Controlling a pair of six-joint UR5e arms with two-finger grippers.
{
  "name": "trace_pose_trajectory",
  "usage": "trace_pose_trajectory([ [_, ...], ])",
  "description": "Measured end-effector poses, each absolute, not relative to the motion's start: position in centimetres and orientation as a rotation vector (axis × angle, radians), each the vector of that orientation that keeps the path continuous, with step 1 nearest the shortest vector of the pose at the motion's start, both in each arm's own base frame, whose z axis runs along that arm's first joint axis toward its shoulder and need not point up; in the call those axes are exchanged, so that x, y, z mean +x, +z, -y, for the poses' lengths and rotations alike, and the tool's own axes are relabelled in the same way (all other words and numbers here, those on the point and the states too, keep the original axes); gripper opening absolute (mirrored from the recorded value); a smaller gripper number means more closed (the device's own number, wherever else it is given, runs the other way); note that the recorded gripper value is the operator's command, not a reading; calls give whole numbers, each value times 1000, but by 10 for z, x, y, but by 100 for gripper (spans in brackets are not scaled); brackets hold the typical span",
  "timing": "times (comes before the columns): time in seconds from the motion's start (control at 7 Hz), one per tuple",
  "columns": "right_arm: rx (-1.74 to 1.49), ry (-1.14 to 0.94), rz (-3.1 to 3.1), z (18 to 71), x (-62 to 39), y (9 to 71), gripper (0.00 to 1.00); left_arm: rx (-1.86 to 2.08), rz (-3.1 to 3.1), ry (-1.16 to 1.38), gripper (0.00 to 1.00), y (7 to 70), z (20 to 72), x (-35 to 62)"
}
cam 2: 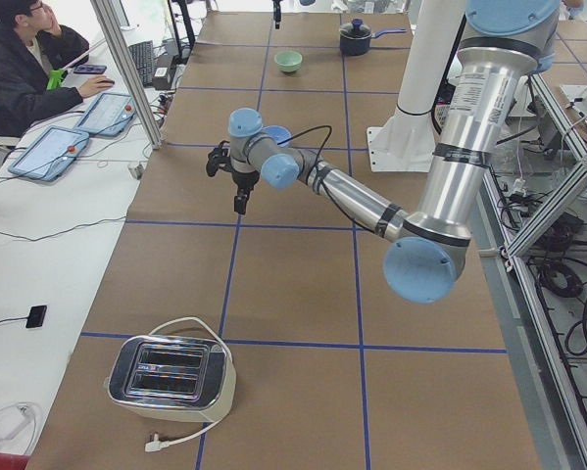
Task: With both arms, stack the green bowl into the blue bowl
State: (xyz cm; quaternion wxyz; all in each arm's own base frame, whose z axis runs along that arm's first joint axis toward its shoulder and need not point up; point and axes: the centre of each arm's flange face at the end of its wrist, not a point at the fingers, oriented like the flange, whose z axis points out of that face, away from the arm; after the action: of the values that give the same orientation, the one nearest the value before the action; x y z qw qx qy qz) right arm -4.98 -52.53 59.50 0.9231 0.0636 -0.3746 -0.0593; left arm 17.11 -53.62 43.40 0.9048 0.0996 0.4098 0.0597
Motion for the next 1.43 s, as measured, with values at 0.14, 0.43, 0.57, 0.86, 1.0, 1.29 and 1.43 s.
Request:
trace_pose_trajectory([
  [0.14,128,-139,773,526,-60,592,100,207,-827,151,98,489,526,102],
  [0.43,137,-175,791,529,-94,579,100,214,-787,176,98,585,482,-6],
  [0.57,144,-184,804,528,-115,579,100,224,-774,192,98,608,467,-33],
  [0.86,168,-217,828,525,-146,609,95,229,-767,199,98,620,458,-48],
  [1.0,176,-223,836,523,-155,621,32,229,-766,199,98,621,458,-49],
  [1.29,183,-200,830,520,-168,620,0,227,-768,194,98,622,457,-49],
  [1.43,188,-194,821,519,-170,620,0,226,-768,192,98,622,457,-49],
])
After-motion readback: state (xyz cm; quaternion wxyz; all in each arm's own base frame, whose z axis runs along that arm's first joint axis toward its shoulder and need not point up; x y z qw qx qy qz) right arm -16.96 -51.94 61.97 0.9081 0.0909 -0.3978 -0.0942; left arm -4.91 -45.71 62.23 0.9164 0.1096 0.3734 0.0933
